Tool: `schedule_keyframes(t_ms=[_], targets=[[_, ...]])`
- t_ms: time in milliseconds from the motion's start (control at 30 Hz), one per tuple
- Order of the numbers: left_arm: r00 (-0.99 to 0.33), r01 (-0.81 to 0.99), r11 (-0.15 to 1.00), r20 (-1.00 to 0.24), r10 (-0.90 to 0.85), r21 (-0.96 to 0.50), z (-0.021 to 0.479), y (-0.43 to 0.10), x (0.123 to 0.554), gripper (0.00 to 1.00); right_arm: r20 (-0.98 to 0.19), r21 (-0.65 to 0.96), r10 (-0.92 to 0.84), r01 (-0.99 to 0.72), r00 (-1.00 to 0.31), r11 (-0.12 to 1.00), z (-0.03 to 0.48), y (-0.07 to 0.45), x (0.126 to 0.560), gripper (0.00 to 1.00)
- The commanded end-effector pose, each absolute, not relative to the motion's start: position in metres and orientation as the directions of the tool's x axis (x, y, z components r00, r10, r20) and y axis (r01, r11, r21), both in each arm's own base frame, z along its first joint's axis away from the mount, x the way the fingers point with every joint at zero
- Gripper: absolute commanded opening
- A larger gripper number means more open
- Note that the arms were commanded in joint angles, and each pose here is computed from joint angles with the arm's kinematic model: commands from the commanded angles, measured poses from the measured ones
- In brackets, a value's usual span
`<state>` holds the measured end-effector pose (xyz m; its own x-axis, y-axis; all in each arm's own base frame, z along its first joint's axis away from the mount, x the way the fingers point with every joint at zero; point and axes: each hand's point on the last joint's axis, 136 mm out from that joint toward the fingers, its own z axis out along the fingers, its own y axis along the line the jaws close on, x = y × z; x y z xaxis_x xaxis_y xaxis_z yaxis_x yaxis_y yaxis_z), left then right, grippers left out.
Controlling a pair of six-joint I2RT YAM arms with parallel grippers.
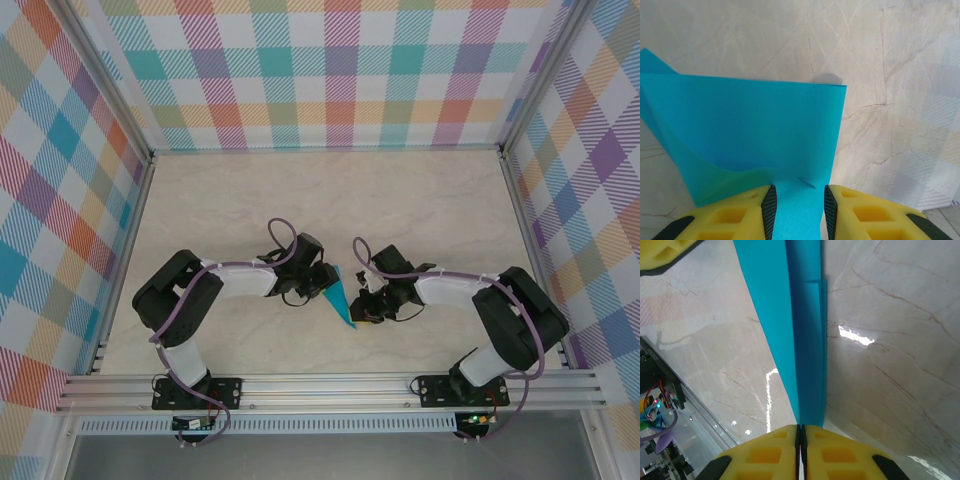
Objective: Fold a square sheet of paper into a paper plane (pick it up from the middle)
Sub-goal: Fold the wing for the fifth time at the center of the table.
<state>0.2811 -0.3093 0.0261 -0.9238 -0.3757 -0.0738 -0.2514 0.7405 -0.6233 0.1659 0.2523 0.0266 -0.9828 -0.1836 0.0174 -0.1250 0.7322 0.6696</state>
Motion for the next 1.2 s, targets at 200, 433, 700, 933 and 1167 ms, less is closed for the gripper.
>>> schedule_keyframes(t_ms=[200, 433, 700, 933, 1167], targets=[[-0.924, -0.269, 0.786, -0.08, -0.373, -0.556, 0.015, -0.295, 0.272, 0.34, 0.019, 0.686, -0.244, -0.164, -0.97, 0.708, 0.021, 0.25, 0.154, 0.0], [-0.923, -0.277, 0.788, -0.078, -0.378, -0.55, 0.014, -0.294, 0.272, 0.34, 0.065, 0.633, -0.286, -0.182, -0.956, 0.752, -0.001, 0.243, 0.138, 0.01], [-0.922, -0.28, 0.791, -0.076, -0.379, -0.544, 0.014, -0.293, 0.271, 0.34, 0.127, 0.559, -0.299, -0.181, -0.946, 0.81, -0.022, 0.238, 0.126, 0.0], [-0.923, -0.28, 0.795, -0.078, -0.378, -0.538, 0.013, -0.291, 0.27, 0.34, 0.05, 0.594, -0.278, -0.195, -0.959, 0.78, 0.011, 0.248, 0.138, 0.11], [-0.924, -0.278, 0.795, -0.076, -0.375, -0.54, 0.013, -0.291, 0.27, 0.34, 0.034, 0.641, -0.273, -0.188, -0.961, 0.744, 0.024, 0.256, 0.138, 0.07]])
